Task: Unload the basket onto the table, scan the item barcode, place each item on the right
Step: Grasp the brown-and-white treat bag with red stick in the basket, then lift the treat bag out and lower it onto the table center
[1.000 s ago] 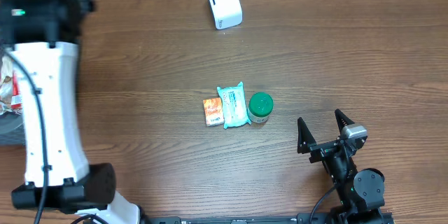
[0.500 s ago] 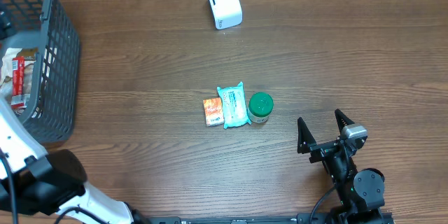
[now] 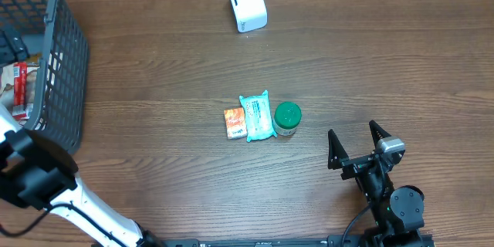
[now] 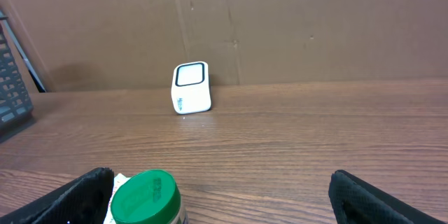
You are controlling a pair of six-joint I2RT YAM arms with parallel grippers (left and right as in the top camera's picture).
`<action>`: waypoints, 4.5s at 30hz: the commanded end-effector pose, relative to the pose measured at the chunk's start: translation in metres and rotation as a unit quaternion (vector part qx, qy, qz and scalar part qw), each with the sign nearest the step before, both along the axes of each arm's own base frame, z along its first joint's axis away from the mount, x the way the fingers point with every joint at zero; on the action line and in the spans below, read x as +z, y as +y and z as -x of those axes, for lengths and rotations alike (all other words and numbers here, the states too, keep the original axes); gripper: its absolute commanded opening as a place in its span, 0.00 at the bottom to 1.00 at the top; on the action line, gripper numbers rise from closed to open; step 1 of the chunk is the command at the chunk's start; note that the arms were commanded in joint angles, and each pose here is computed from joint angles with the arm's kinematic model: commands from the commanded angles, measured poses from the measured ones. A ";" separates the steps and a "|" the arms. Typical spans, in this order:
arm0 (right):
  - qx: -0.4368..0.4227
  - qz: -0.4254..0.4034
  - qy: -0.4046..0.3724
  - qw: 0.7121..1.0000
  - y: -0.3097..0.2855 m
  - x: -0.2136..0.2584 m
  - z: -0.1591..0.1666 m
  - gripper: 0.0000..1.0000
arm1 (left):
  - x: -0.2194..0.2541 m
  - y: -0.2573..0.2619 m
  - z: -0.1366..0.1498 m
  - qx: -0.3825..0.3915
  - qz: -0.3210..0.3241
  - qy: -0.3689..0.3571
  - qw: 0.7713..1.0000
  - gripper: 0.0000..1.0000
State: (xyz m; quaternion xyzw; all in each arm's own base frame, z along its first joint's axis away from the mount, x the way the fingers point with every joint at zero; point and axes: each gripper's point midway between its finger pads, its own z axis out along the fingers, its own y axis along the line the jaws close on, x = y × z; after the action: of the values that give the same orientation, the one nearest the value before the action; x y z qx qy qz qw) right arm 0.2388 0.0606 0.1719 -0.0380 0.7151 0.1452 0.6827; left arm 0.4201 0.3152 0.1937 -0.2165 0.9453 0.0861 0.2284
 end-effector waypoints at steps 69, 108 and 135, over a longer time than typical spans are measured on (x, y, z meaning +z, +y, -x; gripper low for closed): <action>-0.002 -0.001 -0.002 1.000 -0.001 -0.002 0.000 1.00 | -0.135 0.016 0.011 0.048 0.107 0.092 0.989 0.04; -0.002 -0.001 -0.002 1.000 -0.001 -0.002 0.000 1.00 | 0.157 -0.284 0.085 -0.034 0.115 -0.072 0.990 0.04; -0.002 -0.001 -0.002 1.000 -0.001 -0.002 0.000 1.00 | -0.154 -0.393 0.110 -0.113 0.055 0.143 0.982 0.04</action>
State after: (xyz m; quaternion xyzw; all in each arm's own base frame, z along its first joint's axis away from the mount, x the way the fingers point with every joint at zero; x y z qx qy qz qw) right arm 0.2388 0.0606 0.1719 -0.0380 0.7151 0.1452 0.6827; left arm 0.3165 -0.0794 0.0569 -0.1018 0.9897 0.0221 0.0979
